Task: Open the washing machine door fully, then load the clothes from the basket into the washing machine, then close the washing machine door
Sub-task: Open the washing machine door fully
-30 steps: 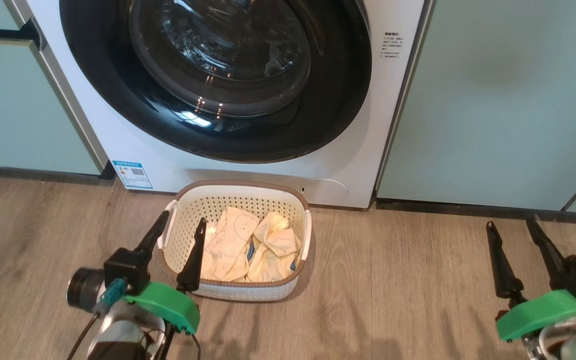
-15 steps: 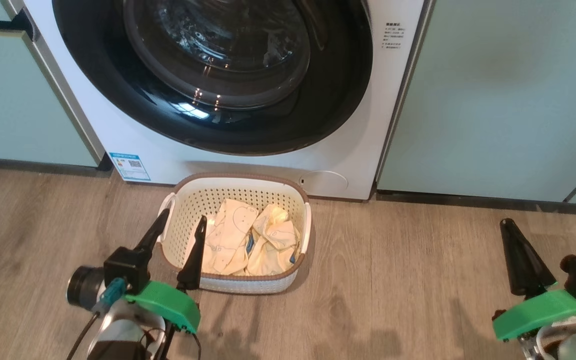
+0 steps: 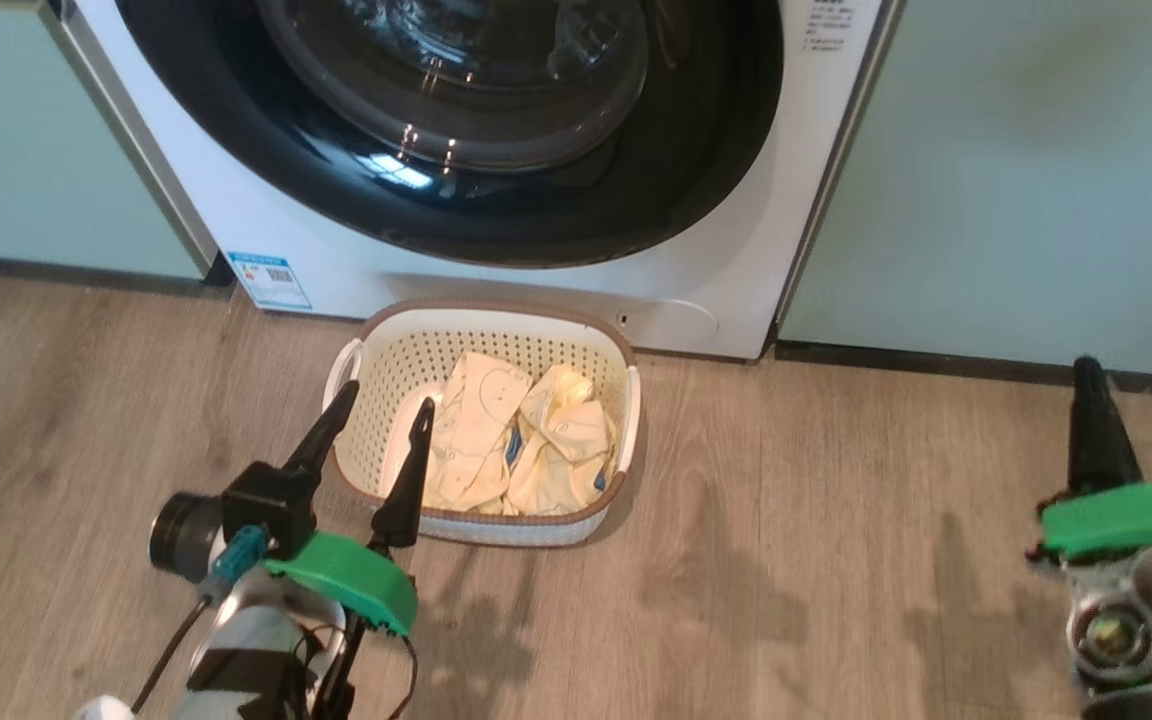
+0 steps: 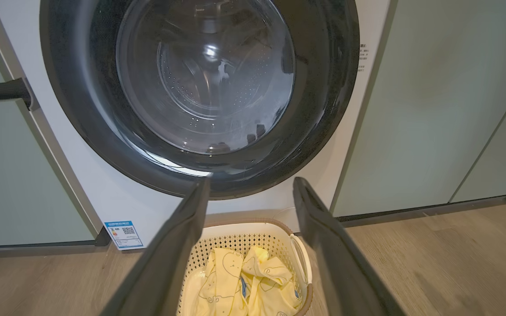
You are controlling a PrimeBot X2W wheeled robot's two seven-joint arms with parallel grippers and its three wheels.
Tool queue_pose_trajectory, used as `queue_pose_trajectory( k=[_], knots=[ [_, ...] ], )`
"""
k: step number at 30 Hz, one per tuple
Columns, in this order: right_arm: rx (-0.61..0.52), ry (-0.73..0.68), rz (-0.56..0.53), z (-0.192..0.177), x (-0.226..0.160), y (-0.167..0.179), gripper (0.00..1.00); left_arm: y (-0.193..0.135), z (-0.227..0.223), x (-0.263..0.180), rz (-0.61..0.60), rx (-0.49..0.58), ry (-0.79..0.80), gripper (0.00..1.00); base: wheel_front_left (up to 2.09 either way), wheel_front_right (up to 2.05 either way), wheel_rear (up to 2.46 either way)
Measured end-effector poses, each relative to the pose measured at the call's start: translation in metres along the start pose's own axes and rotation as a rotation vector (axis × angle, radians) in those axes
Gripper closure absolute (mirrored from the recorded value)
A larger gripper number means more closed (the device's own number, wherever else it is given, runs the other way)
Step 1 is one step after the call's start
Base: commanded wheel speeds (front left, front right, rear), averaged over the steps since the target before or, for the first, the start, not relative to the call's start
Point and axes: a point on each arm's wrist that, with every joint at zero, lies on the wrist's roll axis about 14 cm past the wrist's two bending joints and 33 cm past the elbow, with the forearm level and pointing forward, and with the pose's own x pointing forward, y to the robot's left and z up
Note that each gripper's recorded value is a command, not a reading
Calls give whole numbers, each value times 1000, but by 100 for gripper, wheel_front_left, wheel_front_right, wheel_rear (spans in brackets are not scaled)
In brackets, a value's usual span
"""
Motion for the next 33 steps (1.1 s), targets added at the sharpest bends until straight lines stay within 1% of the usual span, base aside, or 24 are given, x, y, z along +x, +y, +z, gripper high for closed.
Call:
queue_pose_trajectory(
  k=[2,8,12,15,17,18,24,29,30,33],
  knots=[
    [139,16,-4,-1,9,2,100,1,-1,2,-2,-1,2,0,0,0,0],
    [557,106,38,-4,39,21,100,6,-4,11,7,-1,3,0,0,0,0],
    [779,195,55,-13,55,23,100,9,-4,18,12,-1,-3,0,0,0,0],
    [903,272,58,-25,65,23,100,9,-6,23,9,-3,0,0,0,0,0],
    [951,323,72,-31,71,26,100,8,-8,25,8,-4,3,0,0,0,0],
    [982,370,91,-36,78,29,100,10,-10,27,12,-5,5,0,0,0,0],
    [1000,491,166,-46,102,50,100,15,-16,37,22,-4,11,0,0,0,0],
    [1033,526,222,-44,127,68,100,18,-21,42,22,-5,21,0,0,0,0],
    [1048,531,246,-41,137,76,100,20,-25,41,28,-8,29,0,0,0,0],
    [1070,544,289,-38,150,91,100,19,-28,41,31,-14,38,0,0,0,0]
  ],
)
